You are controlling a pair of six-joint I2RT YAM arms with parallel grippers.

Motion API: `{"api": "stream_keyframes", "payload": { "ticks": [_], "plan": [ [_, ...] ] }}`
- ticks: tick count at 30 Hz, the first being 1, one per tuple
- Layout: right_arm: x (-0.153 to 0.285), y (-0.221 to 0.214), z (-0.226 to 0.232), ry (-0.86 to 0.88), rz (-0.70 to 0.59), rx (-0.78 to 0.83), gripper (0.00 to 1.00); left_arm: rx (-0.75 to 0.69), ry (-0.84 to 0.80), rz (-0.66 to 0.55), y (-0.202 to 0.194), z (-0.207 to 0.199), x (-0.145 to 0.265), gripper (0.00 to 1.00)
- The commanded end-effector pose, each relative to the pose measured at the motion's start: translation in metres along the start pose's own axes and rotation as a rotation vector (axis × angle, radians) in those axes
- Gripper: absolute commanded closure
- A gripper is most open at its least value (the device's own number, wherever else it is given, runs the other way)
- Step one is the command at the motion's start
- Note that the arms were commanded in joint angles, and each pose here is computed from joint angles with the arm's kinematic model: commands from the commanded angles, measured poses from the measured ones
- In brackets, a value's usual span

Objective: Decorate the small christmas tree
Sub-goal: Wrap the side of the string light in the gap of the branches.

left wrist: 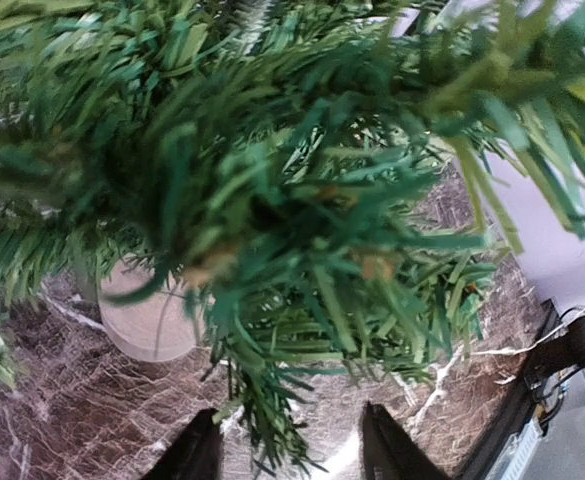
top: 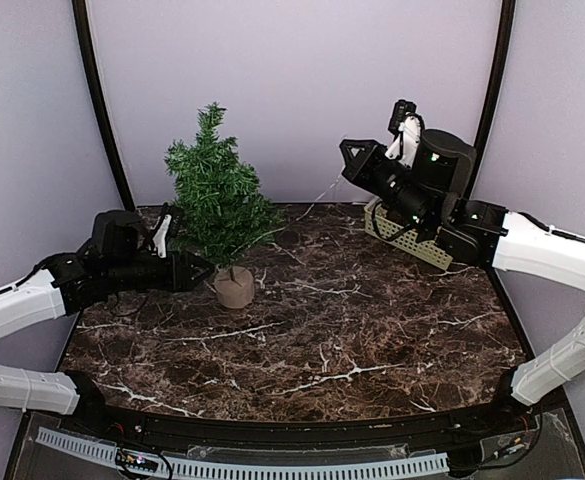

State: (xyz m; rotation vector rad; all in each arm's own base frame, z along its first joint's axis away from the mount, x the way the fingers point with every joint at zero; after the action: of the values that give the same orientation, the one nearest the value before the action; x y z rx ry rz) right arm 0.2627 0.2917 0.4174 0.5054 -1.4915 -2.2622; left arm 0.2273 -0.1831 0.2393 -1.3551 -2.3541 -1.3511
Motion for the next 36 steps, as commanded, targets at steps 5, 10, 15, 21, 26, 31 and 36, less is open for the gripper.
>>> {"api": "stream_keyframes", "payload": {
  "ticks": [5,10,15,21,26,31,36],
  "plan": [
    [0.004,0.015,0.031,0.145,-0.034,-0.052,1.0,0.02,0.03,-0.015,-0.004,0.01,-0.009,0.81],
    [0.006,0.014,0.056,0.229,-0.031,-0.076,1.0,0.02,0.047,-0.031,-0.006,0.014,-0.008,0.94],
    [0.004,0.02,0.08,0.286,-0.047,-0.081,1.0,0.02,0.049,-0.035,-0.007,0.015,-0.007,1.0],
    [-0.002,0.034,0.088,0.275,-0.089,-0.077,1.0,0.026,0.056,-0.035,-0.01,0.018,-0.006,1.0],
    [-0.007,0.043,0.074,0.167,-0.127,-0.039,1.0,0.024,0.063,-0.056,-0.009,0.018,-0.001,1.0],
    [-0.015,0.044,0.043,0.078,-0.129,-0.039,1.0,0.021,0.069,-0.056,-0.009,0.019,0.001,1.0],
    [-0.024,0.036,0.017,0.018,-0.111,-0.043,1.0,0.02,0.077,-0.052,-0.01,0.02,0.001,1.0]
  ]
}}
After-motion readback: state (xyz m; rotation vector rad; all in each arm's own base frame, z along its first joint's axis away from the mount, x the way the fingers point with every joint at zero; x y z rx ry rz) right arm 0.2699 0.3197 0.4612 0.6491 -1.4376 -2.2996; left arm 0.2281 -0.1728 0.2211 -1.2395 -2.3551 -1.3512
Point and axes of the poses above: each gripper's point midway between its finger pads, its own x axis back along the fingers, its own z axis along the line the jaws close on, y = z × x, the point moved 6 cm from there along x, back along the fingers, and after that the axes turned 13 degrees about x, right-handed, at the moved point
